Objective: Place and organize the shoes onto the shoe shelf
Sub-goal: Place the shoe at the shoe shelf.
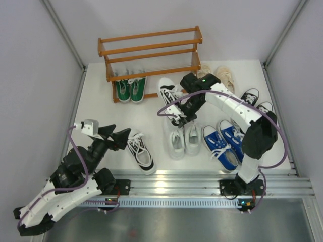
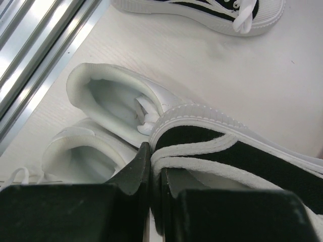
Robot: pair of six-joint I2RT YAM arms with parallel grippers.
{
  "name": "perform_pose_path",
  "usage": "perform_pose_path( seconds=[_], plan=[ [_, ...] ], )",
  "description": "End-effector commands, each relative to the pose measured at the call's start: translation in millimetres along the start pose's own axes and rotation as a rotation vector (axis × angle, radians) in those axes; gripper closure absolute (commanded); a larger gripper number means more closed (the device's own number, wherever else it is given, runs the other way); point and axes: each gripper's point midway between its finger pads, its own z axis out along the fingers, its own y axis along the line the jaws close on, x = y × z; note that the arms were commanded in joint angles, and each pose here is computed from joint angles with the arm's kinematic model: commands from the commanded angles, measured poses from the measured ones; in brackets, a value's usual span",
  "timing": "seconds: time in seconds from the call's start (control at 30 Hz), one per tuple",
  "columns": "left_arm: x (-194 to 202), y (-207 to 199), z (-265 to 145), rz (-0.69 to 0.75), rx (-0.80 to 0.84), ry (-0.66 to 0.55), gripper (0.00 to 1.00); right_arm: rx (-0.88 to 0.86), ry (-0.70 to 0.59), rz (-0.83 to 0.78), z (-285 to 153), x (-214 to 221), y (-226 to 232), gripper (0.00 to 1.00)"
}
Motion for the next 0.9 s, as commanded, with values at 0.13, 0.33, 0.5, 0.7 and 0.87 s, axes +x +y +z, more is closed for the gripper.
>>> perform_pose_path(
  seconds=[0.13,0.33,0.5,0.7,0.87],
  plan=[
    [-7,0,-2,0.006,0.006,-0.025,0.20,-0.103,-0.088,0.048,13,-22,14,1.00],
    [-7,1,-2,0.005,0.004,-0.028,0.20,-0.100,-0.107,0.074,20,-21,-1,1.00],
    [-9,1,-3,-0.001,0.005,-0.035,0.20,-0.118,-0.176,0.099,26,-29,-12,1.00],
    [-10,2,-4,-0.004,0.002,-0.041,0.20,-0.115,-0.206,0.097,32,-37,-21,1.00],
    [-10,3,-4,-0.004,0.001,-0.042,0.20,-0.114,-0.221,0.121,36,-35,-31,0.97]
  ],
)
